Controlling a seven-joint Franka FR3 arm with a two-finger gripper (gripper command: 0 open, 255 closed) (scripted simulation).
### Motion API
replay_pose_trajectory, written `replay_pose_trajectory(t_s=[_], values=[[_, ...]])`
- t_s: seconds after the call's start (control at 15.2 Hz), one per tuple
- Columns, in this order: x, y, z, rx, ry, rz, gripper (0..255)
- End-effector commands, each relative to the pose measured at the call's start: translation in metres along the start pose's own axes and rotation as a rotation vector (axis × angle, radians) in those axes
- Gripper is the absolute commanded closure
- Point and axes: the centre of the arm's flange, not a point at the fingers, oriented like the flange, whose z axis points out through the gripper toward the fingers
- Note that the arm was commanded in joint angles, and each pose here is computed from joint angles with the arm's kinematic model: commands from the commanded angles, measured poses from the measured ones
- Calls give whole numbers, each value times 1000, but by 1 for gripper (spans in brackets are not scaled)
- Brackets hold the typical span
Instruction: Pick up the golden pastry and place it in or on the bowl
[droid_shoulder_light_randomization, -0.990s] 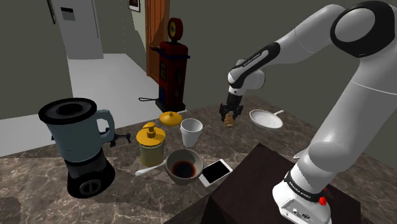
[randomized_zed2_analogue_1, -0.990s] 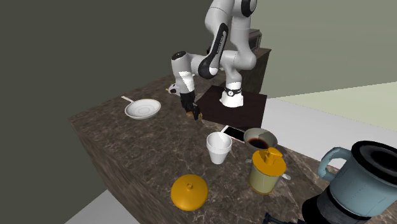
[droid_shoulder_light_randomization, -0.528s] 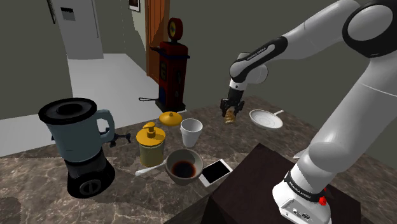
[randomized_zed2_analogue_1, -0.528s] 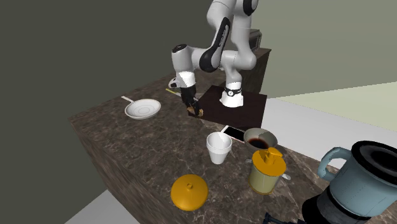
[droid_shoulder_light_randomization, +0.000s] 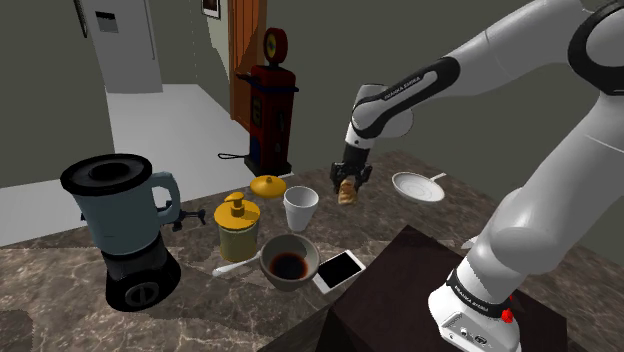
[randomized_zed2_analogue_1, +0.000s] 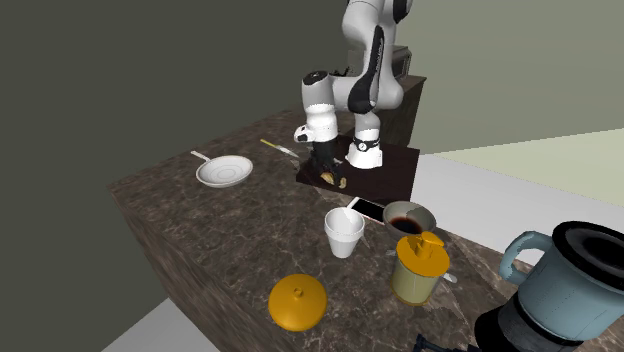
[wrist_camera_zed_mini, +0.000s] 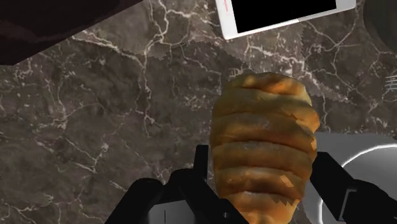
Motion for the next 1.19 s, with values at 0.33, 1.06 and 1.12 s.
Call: replay_pose_trajectory(t_s=[0.33, 1.06, 1.12], values=[[-47, -81, 10, 0, 0, 2, 255], [-119, -206, 29, 0, 0, 2, 255], [-126, -217, 30, 0, 0, 2, 255]])
